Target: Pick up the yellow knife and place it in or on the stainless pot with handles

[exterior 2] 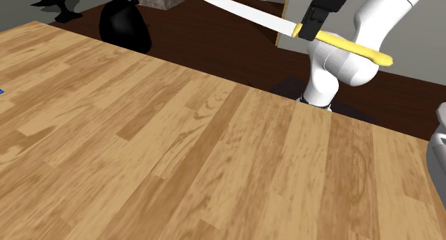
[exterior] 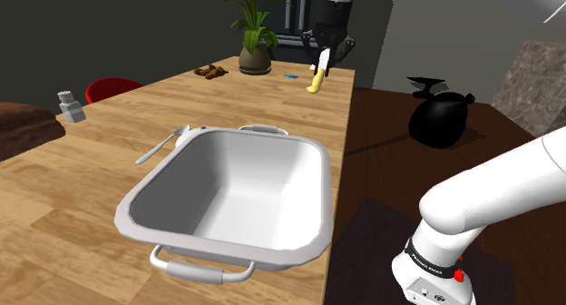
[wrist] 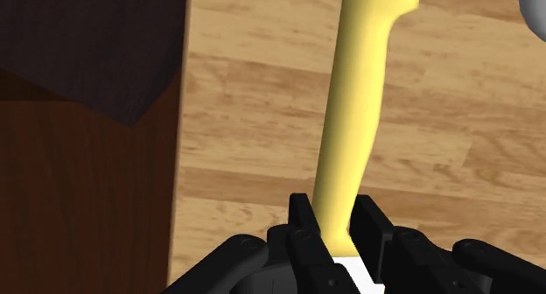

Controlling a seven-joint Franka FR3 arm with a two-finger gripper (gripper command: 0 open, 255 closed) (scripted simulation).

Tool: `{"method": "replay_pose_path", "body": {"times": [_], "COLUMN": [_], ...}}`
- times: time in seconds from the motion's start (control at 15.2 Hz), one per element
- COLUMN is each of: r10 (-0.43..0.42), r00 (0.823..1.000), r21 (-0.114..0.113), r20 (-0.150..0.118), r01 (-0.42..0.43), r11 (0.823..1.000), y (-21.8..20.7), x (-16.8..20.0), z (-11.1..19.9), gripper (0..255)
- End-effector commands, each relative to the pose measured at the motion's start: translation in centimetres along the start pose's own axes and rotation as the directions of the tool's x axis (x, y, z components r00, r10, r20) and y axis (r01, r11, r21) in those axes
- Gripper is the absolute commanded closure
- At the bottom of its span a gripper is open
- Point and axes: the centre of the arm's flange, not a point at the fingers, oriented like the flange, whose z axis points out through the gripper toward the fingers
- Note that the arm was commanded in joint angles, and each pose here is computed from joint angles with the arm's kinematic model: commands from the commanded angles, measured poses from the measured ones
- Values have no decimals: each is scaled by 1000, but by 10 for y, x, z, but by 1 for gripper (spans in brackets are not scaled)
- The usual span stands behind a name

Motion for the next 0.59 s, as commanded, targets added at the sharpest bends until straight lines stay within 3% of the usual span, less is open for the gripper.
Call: {"method": "replay_pose_path", "body": {"times": [0.0,0.53], "r10": [1,1], "r00": [1000,1000], "r21": [-1,-1], "r20": [0,0], "r01": [-1,-1], "r11": [1000,1000], "y": [-6,-32], "x": [-28,-128], "z": [-5,-25], "gripper": [255,255]}}
